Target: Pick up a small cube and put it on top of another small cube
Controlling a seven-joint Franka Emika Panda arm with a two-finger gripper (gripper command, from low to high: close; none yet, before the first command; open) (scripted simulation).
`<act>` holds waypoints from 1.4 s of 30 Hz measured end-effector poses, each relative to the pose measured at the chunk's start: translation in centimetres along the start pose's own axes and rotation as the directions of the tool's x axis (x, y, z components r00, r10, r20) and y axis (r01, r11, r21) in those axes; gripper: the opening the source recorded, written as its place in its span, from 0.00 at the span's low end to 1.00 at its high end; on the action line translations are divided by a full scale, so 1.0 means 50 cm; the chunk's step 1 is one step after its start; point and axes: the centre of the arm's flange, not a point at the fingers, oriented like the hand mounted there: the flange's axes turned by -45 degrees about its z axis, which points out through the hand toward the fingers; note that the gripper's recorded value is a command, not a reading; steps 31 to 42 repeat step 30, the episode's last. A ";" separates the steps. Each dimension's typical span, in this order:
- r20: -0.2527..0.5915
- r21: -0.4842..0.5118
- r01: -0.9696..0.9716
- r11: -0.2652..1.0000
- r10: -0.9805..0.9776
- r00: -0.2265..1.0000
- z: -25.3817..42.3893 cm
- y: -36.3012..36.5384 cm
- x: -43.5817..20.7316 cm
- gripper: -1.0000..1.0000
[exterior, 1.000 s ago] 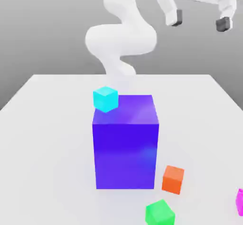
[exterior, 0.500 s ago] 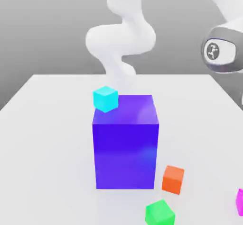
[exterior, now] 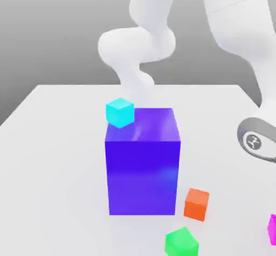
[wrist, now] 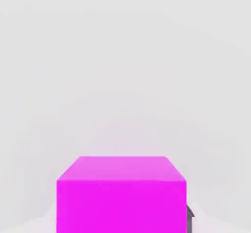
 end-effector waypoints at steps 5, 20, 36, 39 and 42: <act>0.001 -0.001 -0.058 0.998 0.058 0.998 -0.117 0.017 -0.026 0.00; 0.000 0.001 -0.822 0.569 0.822 0.569 -0.099 0.173 -0.443 1.00; -0.001 0.000 -0.823 0.568 0.823 0.568 -0.172 0.175 -0.443 1.00; -0.001 0.000 -0.823 0.568 0.823 0.568 -0.172 0.175 -0.443 1.00; -0.001 0.000 -0.823 0.568 0.823 0.568 -0.172 0.175 -0.443 1.00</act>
